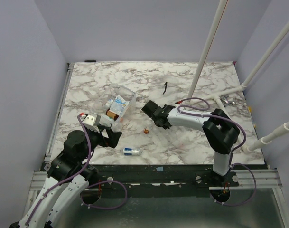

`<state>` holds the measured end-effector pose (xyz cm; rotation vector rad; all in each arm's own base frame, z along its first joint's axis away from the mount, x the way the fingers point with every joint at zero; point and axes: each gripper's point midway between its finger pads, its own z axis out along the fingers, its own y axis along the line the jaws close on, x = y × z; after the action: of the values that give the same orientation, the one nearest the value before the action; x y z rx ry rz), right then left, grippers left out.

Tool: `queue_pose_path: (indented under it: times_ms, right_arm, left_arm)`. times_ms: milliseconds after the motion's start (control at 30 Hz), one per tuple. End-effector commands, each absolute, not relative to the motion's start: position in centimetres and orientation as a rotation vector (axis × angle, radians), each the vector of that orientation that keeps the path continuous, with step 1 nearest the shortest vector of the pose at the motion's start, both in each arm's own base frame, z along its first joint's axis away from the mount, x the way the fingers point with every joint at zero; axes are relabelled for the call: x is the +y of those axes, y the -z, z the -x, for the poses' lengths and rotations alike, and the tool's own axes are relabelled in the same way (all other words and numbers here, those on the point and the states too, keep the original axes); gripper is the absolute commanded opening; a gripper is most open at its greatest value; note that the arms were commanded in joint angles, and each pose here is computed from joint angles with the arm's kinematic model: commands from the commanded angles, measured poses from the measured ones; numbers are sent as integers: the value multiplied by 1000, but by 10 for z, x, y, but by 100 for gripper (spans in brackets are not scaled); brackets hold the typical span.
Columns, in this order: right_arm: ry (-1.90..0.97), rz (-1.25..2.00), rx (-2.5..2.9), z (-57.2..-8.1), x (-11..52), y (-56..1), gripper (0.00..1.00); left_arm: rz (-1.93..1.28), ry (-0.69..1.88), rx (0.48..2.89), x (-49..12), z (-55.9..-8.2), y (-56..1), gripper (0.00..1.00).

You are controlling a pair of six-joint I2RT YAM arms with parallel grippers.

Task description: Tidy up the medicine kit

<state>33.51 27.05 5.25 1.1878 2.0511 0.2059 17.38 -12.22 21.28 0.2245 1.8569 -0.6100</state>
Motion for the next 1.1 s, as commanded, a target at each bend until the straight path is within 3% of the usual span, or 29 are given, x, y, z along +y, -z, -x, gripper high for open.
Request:
queue_pose_path:
  times_ms: [0, 900, 967, 1067]
  right_arm:
    - [-243, -1219, 2022, -347, 276, -53, 1]
    - [-168, -1216, 2055, -357, 264, -29, 1]
    - [-153, -1204, 2058, -357, 262, -32, 7]
    - [-139, -1190, 2061, -358, 262, -36, 24]
  left_arm:
    - [-244, 627, 1838, -125, -173, -213, 98]
    - [-248, 629, 1853, -127, -174, -211, 98]
    - [-249, 631, 1852, -128, -174, -211, 98]
    - [-251, 632, 1854, -128, -174, -210, 98]
